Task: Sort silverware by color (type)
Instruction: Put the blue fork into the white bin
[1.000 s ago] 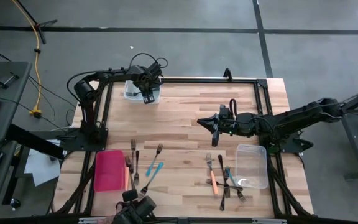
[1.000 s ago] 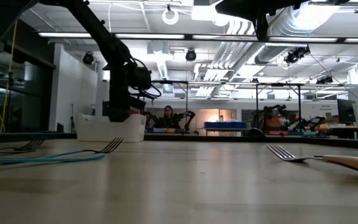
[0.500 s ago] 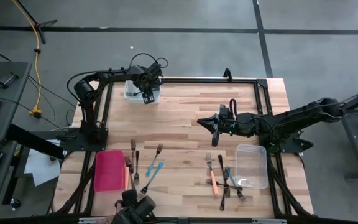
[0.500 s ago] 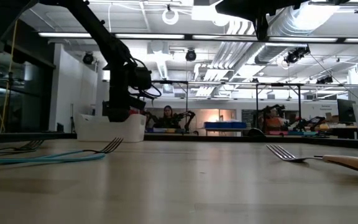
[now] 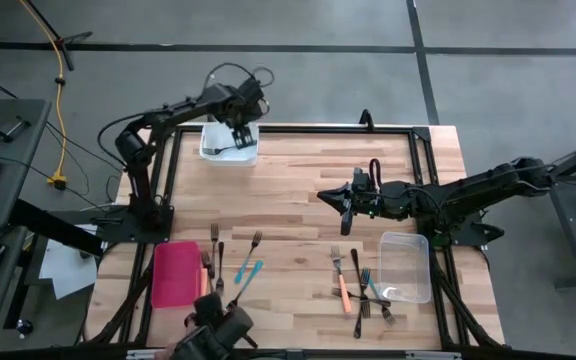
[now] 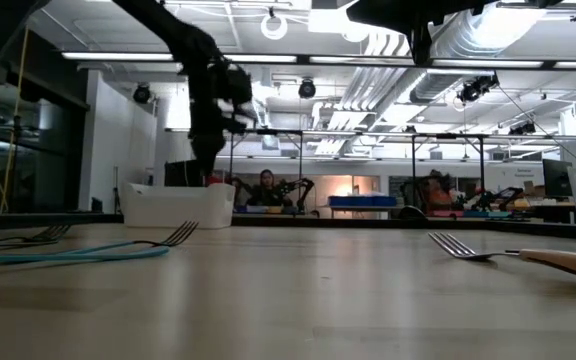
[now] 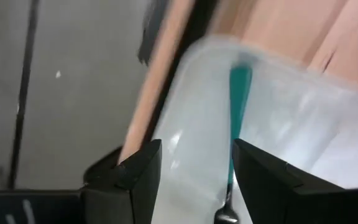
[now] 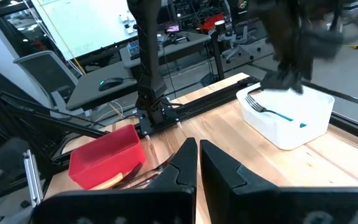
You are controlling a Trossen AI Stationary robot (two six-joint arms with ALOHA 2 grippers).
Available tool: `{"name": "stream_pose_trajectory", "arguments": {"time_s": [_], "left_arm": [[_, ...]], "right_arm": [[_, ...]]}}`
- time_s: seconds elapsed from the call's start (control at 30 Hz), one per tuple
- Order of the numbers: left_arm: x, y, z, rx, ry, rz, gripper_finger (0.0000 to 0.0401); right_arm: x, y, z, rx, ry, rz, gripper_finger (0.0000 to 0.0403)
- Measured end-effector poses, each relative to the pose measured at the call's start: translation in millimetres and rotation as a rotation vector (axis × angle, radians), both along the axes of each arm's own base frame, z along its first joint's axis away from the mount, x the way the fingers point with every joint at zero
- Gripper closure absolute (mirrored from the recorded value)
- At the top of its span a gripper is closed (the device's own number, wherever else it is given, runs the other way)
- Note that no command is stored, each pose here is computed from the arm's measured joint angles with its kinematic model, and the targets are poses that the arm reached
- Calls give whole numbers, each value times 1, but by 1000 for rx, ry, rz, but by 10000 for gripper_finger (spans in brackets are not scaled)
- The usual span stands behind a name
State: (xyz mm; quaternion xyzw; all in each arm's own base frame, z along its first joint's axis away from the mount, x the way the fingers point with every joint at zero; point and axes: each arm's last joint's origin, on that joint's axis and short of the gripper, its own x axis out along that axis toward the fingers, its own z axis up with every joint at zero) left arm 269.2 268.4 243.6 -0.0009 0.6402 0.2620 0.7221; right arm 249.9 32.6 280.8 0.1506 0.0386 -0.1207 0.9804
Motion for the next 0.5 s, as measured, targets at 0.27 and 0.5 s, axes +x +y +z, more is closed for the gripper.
{"name": "stream_pose_trajectory", "arguments": {"time_s": [0.27, 0.5], "left_arm": [[-19, -28, 85, -23, -504, 112, 215], [-36, -89, 147, -8, -911, 6, 215]], "right_arm": [[0, 0, 0, -1, 0, 0, 398], [0, 0, 0, -9, 2, 1, 398]]}}
